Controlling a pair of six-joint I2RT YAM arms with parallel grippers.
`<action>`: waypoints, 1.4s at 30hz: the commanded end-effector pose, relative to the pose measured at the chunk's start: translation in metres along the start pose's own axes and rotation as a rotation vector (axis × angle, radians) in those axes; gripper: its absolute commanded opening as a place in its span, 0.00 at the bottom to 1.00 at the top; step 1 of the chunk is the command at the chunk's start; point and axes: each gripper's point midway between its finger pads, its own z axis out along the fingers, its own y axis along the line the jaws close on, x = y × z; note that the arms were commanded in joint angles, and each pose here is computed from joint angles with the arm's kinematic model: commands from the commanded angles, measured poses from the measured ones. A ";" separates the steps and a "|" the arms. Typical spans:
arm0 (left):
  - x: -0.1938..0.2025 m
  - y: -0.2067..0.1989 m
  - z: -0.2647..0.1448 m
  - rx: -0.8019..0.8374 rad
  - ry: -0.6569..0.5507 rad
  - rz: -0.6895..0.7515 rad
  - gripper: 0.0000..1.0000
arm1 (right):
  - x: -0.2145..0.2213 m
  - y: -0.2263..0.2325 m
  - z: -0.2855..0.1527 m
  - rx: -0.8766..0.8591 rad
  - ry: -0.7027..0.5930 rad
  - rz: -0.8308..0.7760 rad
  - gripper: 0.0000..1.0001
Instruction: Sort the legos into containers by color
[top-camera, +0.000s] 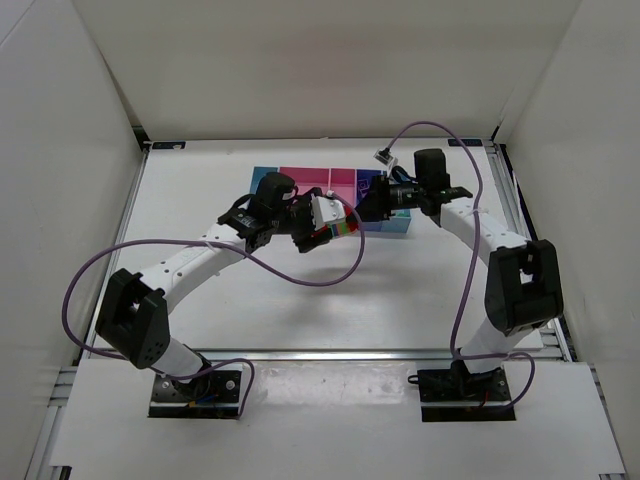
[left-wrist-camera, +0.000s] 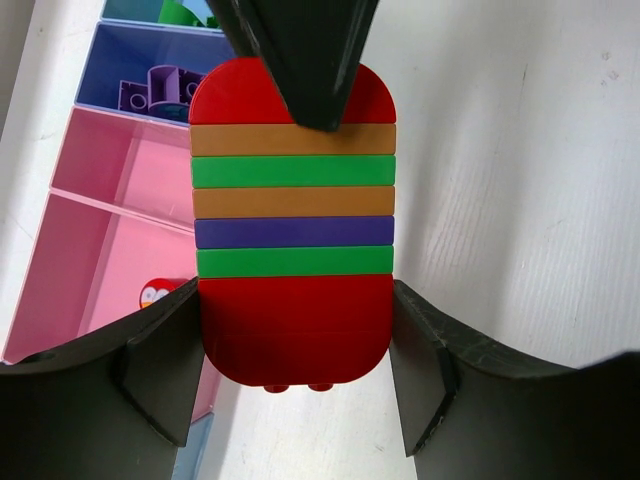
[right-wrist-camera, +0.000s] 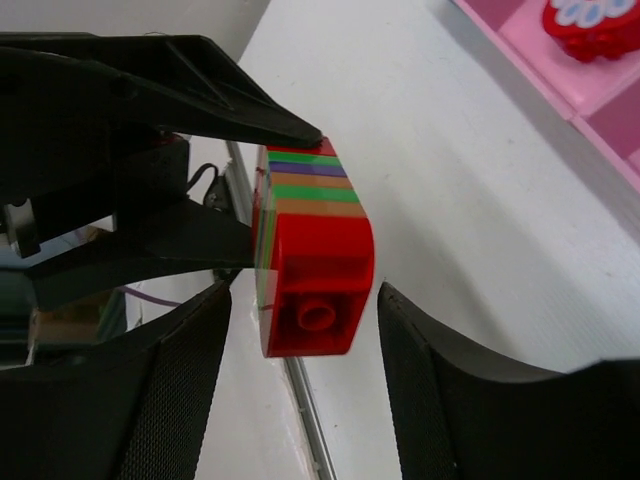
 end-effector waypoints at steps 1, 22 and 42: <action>-0.026 0.005 -0.010 -0.023 -0.079 0.036 0.34 | -0.017 0.027 0.004 -0.121 -0.005 -0.058 0.64; -0.018 0.004 -0.011 -0.048 -0.072 0.042 0.33 | -0.012 0.034 0.003 -0.163 0.009 -0.020 0.54; -0.017 0.005 -0.007 -0.038 -0.068 0.048 0.33 | -0.017 0.027 -0.010 -0.159 -0.013 -0.014 0.40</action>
